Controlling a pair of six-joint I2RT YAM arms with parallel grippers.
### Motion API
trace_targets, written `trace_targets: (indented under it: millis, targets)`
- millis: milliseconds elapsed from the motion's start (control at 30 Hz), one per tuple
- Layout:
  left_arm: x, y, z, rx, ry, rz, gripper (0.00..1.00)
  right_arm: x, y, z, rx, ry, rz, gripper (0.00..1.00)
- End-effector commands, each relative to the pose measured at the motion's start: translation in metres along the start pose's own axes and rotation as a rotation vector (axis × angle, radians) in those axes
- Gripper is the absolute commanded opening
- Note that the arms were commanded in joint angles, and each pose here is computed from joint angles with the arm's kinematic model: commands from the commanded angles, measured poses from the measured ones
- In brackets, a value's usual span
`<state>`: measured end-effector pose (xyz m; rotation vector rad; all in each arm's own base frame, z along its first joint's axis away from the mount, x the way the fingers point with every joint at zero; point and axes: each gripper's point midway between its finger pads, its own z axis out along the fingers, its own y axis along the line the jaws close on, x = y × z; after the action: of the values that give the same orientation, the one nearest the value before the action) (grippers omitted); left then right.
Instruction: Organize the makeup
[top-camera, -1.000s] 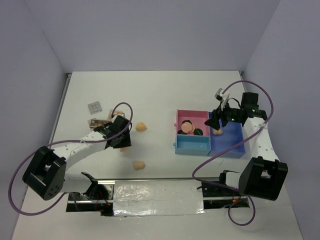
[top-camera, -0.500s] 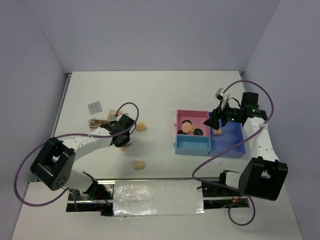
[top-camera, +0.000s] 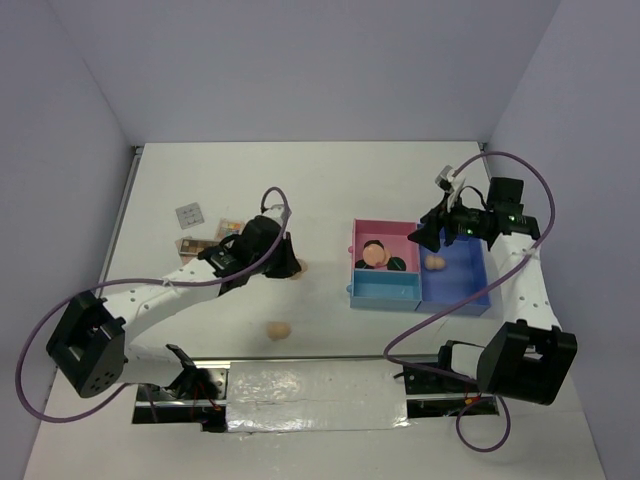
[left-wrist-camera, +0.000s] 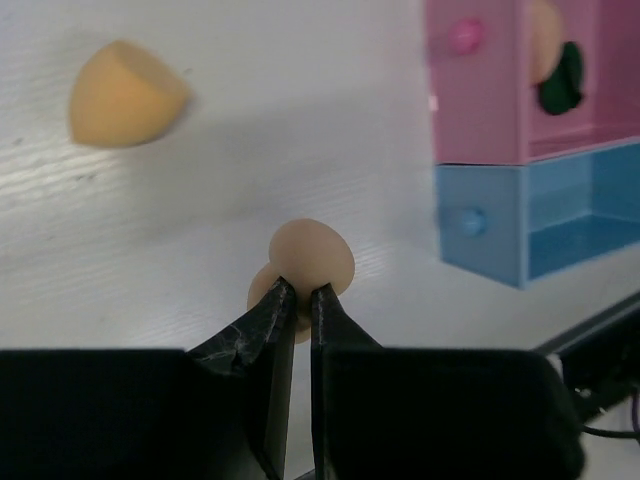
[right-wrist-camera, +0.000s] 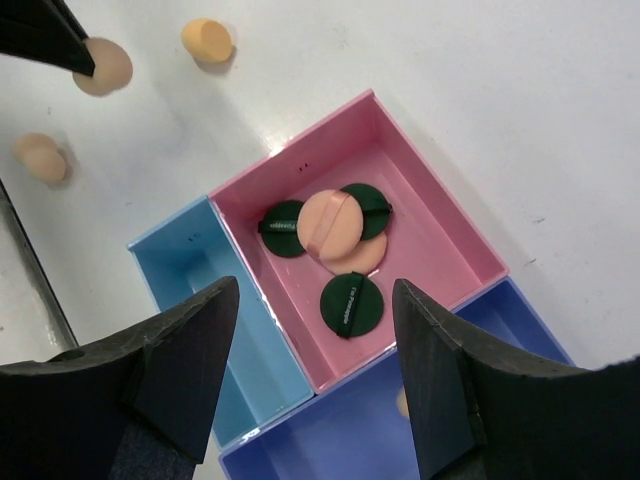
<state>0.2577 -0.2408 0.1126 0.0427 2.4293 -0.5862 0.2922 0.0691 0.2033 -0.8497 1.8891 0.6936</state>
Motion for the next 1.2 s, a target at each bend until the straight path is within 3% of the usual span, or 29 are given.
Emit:
trace_targets:
  millis: [0,133,233,300,333,400,433,700,867,1167]
  targets:
    - [-0.028,-0.069,-0.015,0.300,-0.066,0.052,0.00,-0.040,0.005,-0.010,-0.007,-0.086,-0.073,0.70]
    - [-0.049,-0.142,-0.031,0.599,-0.139,0.105,0.00,-0.072,0.011,-0.023,-0.030,-0.163,-0.084,0.67]
    - [-0.051,-0.190,-0.034,0.764,-0.116,0.157,0.00,-0.096,0.014,-0.033,-0.046,-0.220,-0.096,0.57]
    - [-0.048,-0.221,-0.027,0.845,-0.078,0.199,0.00,-0.110,0.016,-0.038,-0.052,-0.246,-0.081,0.43]
    - [-0.039,-0.227,-0.009,0.852,-0.037,0.203,0.00,-0.114,0.019,-0.040,-0.061,-0.256,-0.080,0.40]
    - [-0.048,-0.258,-0.012,0.948,-0.049,0.219,0.00,-0.122,0.022,-0.043,-0.070,-0.270,-0.083,0.33]
    - [-0.033,-0.262,0.006,0.968,0.012,0.220,0.00,-0.126,0.025,-0.045,-0.076,-0.278,-0.094,0.31]
    - [-0.028,-0.329,0.024,1.262,0.106,0.149,0.00,-0.138,0.035,-0.057,-0.083,-0.297,-0.127,0.29]
    - [-0.018,-0.341,0.044,1.293,0.162,0.092,0.06,-0.135,0.033,-0.059,-0.078,-0.295,-0.117,0.29]
    - [0.000,-0.334,0.090,1.138,0.211,0.052,0.23,-0.129,0.031,-0.059,-0.079,-0.296,-0.107,0.30]
